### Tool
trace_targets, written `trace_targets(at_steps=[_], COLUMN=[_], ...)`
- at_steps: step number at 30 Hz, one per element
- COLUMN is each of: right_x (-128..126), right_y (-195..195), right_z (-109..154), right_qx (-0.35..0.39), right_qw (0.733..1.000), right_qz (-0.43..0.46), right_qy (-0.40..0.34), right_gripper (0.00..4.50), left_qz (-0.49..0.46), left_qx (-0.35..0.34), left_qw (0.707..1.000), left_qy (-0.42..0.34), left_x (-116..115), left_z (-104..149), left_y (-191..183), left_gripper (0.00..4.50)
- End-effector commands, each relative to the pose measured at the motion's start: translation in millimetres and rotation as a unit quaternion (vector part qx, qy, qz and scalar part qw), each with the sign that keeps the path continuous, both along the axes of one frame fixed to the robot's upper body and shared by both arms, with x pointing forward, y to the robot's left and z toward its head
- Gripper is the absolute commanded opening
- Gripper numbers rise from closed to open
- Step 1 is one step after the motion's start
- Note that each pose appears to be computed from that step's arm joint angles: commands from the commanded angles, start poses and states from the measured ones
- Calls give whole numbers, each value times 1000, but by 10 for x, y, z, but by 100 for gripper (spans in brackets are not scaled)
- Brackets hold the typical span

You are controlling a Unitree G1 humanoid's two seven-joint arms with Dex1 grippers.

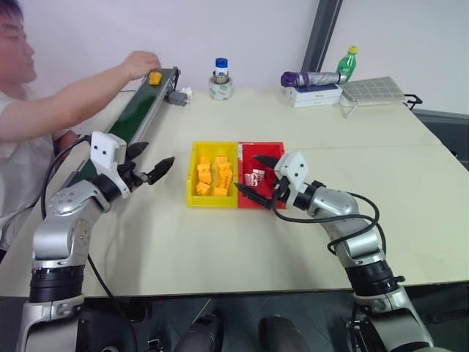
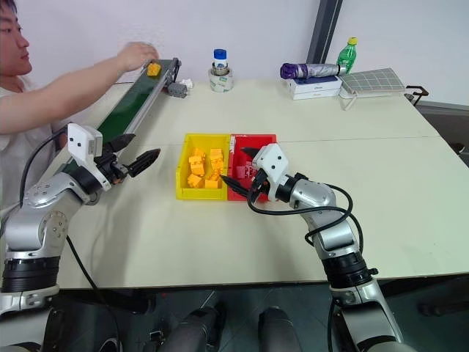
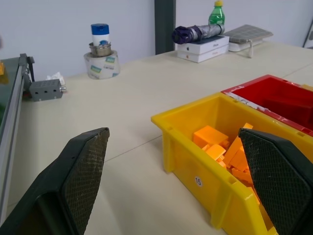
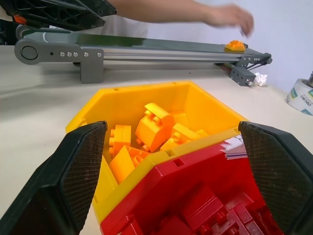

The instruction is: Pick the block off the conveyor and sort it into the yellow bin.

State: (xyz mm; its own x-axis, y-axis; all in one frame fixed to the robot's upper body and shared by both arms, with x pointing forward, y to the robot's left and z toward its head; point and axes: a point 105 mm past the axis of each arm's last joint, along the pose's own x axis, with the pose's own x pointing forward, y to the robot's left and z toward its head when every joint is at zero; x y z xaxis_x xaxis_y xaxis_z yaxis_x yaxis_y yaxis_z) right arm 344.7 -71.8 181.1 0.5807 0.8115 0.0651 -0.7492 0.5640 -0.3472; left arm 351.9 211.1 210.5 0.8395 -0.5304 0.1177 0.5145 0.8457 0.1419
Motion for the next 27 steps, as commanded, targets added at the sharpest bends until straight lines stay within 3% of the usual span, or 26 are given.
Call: trace_targets(at_steps=[1, 9, 15, 22, 27], right_x=[-51, -54, -58, -71, -66], right_y=[30, 29, 38, 41, 47], right_z=[114, 109, 107, 101, 90], right_qx=[4, 4, 5, 4, 3], right_qw=[1000, 1000, 1000, 1000, 1000], right_qz=[10, 12, 14, 19, 21], right_qy=[-25, -24, -23, -21, -20], right_gripper=[450, 450, 450, 450, 450], left_qz=[5, 8, 88, 170, 299], left_qx=[-7, -17, -30, -16, -5], left_qw=[999, 998, 989, 980, 949], left_qy=[-46, -59, -119, -106, -100], left_x=[-31, -115, -168, -373, -539], left_z=[204, 255, 366, 137, 29], left_y=[29, 78, 373, 606, 1002], left_gripper=[447, 447, 447, 447, 447])
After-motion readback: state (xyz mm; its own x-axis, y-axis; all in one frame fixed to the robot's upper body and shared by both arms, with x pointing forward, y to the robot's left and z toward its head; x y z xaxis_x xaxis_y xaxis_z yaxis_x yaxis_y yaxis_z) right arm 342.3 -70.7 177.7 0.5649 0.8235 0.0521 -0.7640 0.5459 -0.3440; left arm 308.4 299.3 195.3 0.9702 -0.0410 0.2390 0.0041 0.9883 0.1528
